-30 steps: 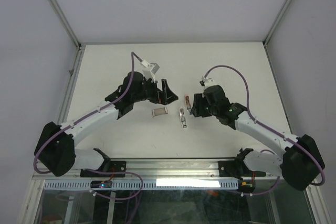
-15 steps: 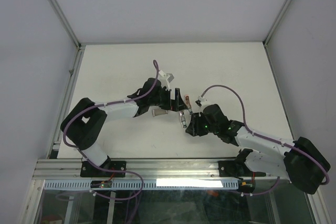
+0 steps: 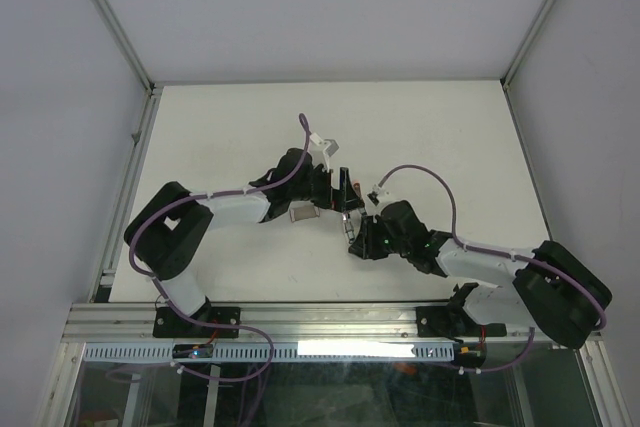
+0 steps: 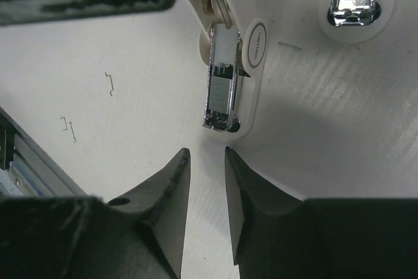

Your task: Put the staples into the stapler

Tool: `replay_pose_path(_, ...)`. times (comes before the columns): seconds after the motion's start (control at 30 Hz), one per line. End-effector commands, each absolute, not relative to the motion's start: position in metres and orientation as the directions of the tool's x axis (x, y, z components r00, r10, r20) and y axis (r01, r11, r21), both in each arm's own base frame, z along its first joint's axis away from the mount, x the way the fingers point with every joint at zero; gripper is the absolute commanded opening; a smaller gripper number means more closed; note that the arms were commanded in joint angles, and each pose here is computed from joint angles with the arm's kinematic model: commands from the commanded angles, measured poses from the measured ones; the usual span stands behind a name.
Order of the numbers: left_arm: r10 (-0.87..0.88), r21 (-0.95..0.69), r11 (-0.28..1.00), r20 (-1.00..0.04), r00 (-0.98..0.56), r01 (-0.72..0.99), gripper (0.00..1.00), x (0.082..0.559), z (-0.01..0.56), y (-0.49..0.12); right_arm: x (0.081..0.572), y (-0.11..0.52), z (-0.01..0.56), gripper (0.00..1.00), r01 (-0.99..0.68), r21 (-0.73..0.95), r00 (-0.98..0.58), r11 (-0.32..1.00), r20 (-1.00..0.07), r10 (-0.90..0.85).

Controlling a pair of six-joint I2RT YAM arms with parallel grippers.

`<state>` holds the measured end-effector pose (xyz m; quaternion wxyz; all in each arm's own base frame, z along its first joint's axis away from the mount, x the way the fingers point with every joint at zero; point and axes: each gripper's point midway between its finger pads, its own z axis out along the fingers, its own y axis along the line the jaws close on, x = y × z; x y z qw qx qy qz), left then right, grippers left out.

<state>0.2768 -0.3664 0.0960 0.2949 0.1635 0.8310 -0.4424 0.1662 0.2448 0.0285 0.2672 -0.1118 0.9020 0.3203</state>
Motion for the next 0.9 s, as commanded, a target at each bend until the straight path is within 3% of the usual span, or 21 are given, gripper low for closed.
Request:
replay_pose_path(0.0,-0.014,-0.625,0.463,-0.714,-0.7,0.628,0.98,0.274,0.131,-0.381,0.176,0.257,0.038,0.3,-0.387,0.55,-0.805,0.74,-0.593,0.019)
replay_pose_path(0.63,0.022,-0.598,0.324,-0.77,-0.637,0.733,0.99,0.226,0.15,-0.386,0.18,0.244,0.019,0.22,-0.313,0.518,-0.814,0.796,-0.578,0.055)
replay_pose_path(0.87,0.048,-0.578,0.325,-0.781,-0.623,0.749,0.99,0.216,0.144,-0.39,0.182,0.242,0.017,0.21,-0.305,0.511,-0.811,0.804,-0.582,0.062)
